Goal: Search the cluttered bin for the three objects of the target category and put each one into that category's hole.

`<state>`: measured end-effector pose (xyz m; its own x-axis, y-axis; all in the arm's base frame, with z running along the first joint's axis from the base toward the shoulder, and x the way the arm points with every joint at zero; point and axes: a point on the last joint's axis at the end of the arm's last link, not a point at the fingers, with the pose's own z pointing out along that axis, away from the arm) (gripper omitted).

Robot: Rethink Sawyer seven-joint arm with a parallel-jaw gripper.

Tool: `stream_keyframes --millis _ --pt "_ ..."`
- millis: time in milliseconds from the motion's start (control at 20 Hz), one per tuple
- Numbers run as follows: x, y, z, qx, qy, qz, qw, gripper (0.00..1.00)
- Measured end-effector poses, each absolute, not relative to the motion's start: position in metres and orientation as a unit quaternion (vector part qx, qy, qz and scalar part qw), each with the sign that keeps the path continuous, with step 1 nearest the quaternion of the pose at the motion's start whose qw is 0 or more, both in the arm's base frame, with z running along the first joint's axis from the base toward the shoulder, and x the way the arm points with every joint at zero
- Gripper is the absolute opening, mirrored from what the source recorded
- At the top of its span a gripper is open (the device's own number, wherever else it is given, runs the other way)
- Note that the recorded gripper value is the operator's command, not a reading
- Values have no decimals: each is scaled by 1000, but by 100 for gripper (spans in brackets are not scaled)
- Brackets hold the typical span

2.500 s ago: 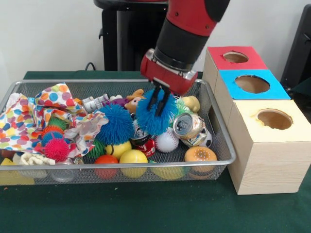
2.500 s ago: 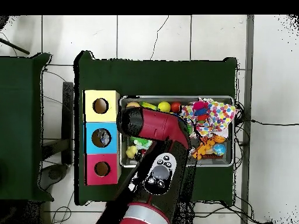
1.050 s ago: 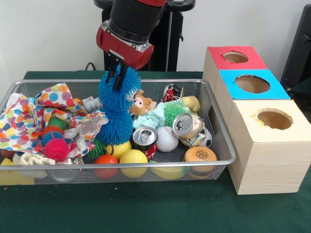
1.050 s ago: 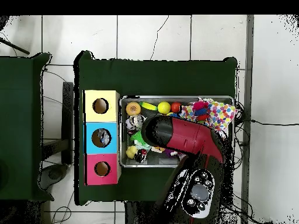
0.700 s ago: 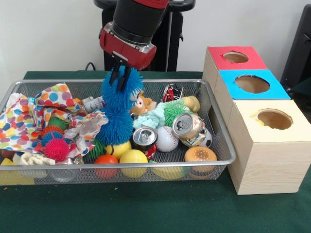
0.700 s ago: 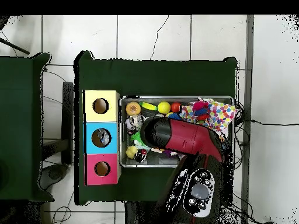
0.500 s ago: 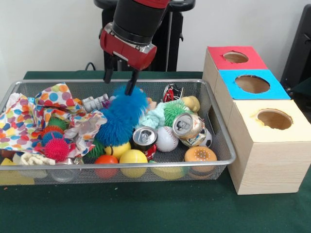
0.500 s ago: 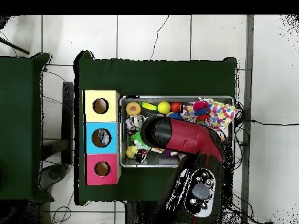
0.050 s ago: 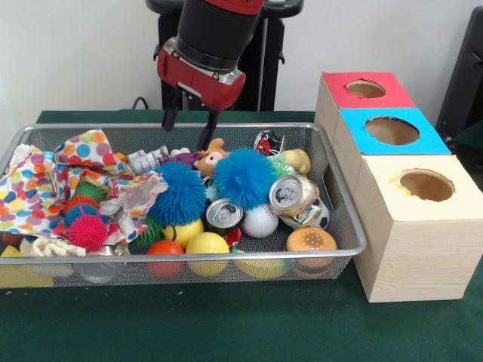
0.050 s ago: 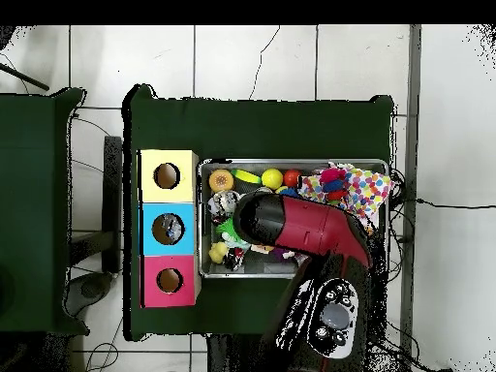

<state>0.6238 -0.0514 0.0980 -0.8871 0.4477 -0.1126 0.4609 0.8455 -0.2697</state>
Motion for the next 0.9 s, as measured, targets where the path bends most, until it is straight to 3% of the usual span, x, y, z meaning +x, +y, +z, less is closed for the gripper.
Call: stream_keyframes --millis 900 --pt "597 51 79 134 968 -211 32 100"
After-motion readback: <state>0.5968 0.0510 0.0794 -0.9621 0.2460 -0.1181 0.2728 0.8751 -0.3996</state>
